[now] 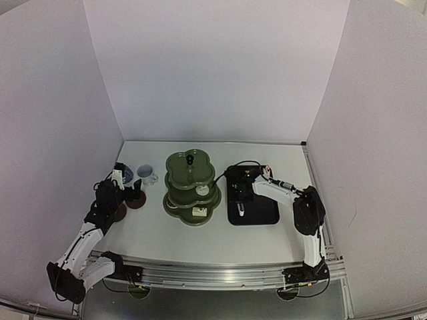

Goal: Serve the afternoon tea

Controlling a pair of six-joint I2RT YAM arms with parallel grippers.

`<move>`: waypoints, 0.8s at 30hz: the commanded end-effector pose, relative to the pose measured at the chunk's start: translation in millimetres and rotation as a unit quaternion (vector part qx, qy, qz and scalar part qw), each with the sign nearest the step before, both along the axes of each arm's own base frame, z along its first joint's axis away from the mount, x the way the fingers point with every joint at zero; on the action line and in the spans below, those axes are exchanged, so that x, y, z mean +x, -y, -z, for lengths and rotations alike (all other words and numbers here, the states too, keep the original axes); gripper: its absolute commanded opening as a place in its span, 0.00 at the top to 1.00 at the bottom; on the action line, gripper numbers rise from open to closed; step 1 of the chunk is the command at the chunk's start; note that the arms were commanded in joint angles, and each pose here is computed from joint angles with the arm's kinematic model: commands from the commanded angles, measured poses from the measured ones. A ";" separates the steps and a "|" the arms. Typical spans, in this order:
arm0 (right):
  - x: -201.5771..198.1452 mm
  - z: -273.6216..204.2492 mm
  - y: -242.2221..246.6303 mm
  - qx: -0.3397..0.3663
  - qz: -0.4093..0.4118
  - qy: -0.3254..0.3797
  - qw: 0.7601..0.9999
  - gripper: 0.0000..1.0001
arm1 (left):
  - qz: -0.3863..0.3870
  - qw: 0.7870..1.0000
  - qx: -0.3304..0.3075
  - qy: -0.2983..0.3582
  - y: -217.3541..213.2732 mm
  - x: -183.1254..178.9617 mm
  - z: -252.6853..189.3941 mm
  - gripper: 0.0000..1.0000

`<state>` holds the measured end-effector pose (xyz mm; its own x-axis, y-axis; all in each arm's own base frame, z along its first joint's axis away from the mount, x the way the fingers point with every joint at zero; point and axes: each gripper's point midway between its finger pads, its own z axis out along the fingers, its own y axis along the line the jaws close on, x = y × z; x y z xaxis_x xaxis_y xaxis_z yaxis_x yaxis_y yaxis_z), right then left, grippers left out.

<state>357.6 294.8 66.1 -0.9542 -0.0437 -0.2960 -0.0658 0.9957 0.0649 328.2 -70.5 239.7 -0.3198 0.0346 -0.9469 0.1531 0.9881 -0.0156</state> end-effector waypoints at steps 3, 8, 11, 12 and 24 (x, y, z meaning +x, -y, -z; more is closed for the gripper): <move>5.0 -58.8 -0.4 0.040 -0.002 0.055 0.998 1.00 | 0.002 1.000 -0.003 0.027 -0.2 1.3 -14.3 0.01; 5.0 -146.1 3.1 0.089 -0.022 0.139 0.986 1.00 | 0.004 1.000 -0.006 0.028 1.0 2.2 -14.3 0.01; 4.2 -200.0 7.4 0.114 -0.035 0.195 0.974 1.00 | 0.006 1.000 -0.009 0.028 2.1 2.3 -15.1 0.00; 3.2 -218.2 7.4 0.121 -0.044 0.214 0.968 1.00 | 0.007 1.000 -0.010 0.028 2.4 2.4 -15.1 0.00; -123.7 -339.0 -148.5 0.209 -0.412 0.337 0.820 1.00 | 0.024 0.999 -0.027 0.030 10.2 2.5 -20.7 0.00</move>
<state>290.2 374.5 398.1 -0.4655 -0.1958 -0.8631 -0.6300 0.7583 0.1677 327.6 -76.1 240.9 -0.3166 0.0302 -0.9481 0.1826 0.9827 -0.0297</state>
